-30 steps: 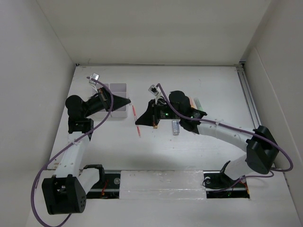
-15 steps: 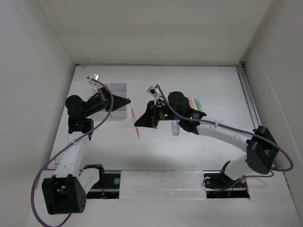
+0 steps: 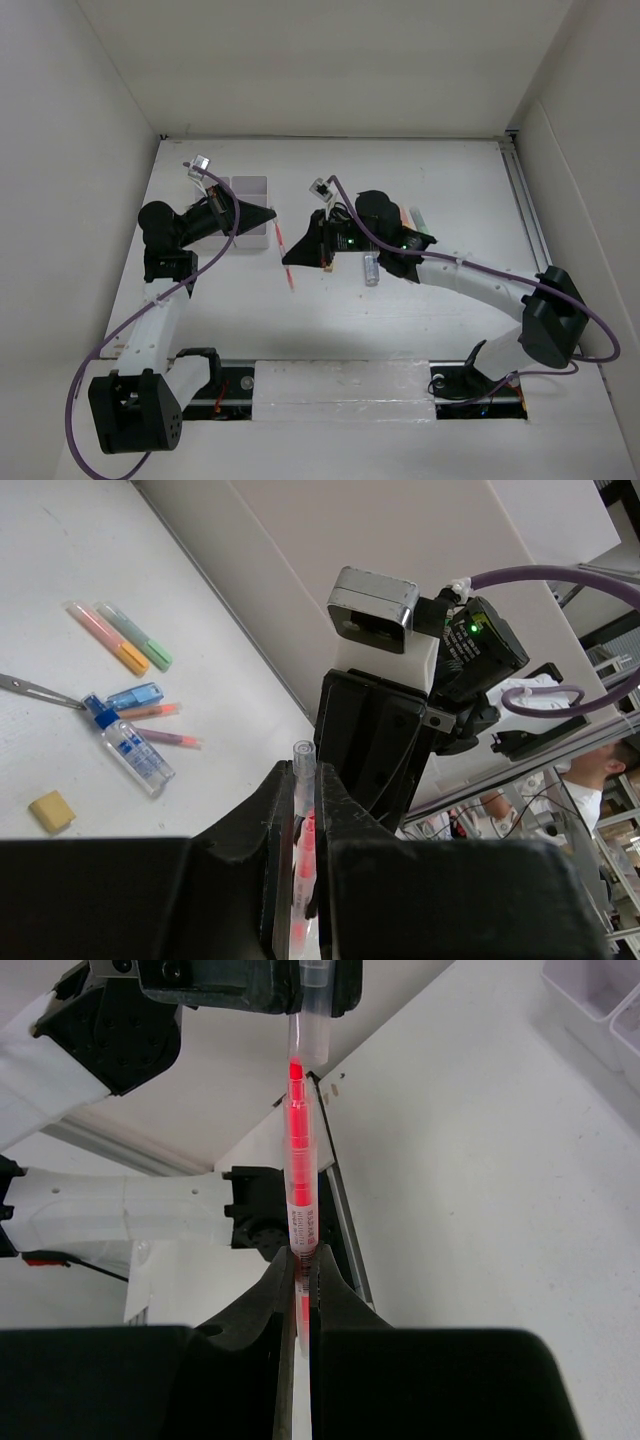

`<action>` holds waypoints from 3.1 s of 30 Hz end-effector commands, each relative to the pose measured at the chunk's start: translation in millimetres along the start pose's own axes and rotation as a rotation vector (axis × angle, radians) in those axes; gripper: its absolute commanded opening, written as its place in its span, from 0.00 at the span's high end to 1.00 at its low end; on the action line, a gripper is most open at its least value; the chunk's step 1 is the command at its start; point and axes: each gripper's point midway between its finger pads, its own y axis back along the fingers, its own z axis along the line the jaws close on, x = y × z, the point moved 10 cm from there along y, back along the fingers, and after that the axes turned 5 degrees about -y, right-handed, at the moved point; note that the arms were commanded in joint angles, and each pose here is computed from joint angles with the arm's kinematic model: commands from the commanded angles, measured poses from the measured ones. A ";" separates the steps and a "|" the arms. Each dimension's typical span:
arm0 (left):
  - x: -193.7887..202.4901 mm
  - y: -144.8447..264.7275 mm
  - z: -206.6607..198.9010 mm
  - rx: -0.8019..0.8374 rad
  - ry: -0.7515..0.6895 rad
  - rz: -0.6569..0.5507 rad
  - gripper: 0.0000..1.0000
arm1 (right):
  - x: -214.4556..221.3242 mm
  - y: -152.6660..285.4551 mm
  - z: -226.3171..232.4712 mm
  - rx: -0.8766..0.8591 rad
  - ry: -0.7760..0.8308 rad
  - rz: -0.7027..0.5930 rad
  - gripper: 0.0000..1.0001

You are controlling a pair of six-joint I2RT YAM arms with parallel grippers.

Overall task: Sort the stationery into containers
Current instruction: Cap the pen

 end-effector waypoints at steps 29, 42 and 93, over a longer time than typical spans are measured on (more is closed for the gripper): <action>10.6 2.7 -10.4 0.034 -0.176 -0.022 1.00 | -34.4 12.7 30.7 -0.076 -0.052 -0.074 1.00; 13.3 -2.8 2.9 0.050 -0.058 0.042 1.00 | -39.6 24.2 29.9 -0.027 0.070 -0.150 1.00; 33.8 8.7 -6.7 0.032 -0.045 0.016 1.00 | -68.0 -4.1 6.1 -0.069 0.006 -0.373 1.00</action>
